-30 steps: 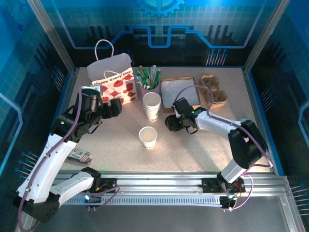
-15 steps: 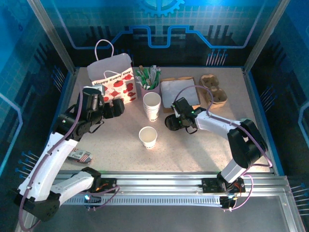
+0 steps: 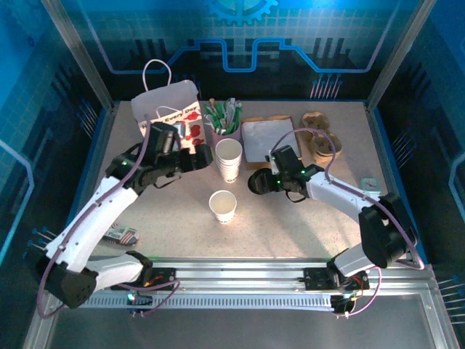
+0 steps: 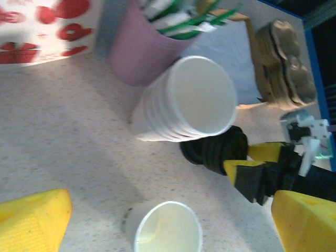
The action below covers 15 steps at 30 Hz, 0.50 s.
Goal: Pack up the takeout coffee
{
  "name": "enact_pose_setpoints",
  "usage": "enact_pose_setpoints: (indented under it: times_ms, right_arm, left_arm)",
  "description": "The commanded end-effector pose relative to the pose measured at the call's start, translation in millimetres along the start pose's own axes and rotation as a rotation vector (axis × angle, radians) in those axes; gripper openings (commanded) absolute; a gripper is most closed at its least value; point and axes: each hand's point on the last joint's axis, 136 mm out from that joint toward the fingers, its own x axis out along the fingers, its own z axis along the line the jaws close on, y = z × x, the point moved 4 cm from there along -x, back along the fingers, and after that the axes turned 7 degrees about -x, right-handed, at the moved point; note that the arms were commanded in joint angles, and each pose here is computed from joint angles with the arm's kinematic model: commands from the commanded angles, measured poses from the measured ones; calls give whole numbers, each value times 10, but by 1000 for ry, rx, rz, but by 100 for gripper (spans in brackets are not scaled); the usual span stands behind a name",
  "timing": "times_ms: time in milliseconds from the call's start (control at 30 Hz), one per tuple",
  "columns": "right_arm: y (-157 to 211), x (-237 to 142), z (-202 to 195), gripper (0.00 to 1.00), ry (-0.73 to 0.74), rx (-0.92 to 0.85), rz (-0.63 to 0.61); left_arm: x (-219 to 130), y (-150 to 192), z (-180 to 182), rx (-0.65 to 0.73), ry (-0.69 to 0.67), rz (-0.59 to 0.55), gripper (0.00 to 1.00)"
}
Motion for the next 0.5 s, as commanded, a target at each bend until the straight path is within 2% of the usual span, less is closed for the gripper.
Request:
enact_pose_setpoints:
  times_ms: [0, 167, 467]
  right_arm:
    - [-76, -99, -20, 65, -61, 65, -67]
    - [-11, -150, -71, 64, -94, 112, -85]
    - [41, -286, -171, 64, -118, 176, -161]
  left_arm:
    - [45, -66, -471, -21, 126, 7, 98]
    - [251, -39, -876, -74, 214, 45, 98]
    - [706, 46, -1350, -220, 311, 114, 98]
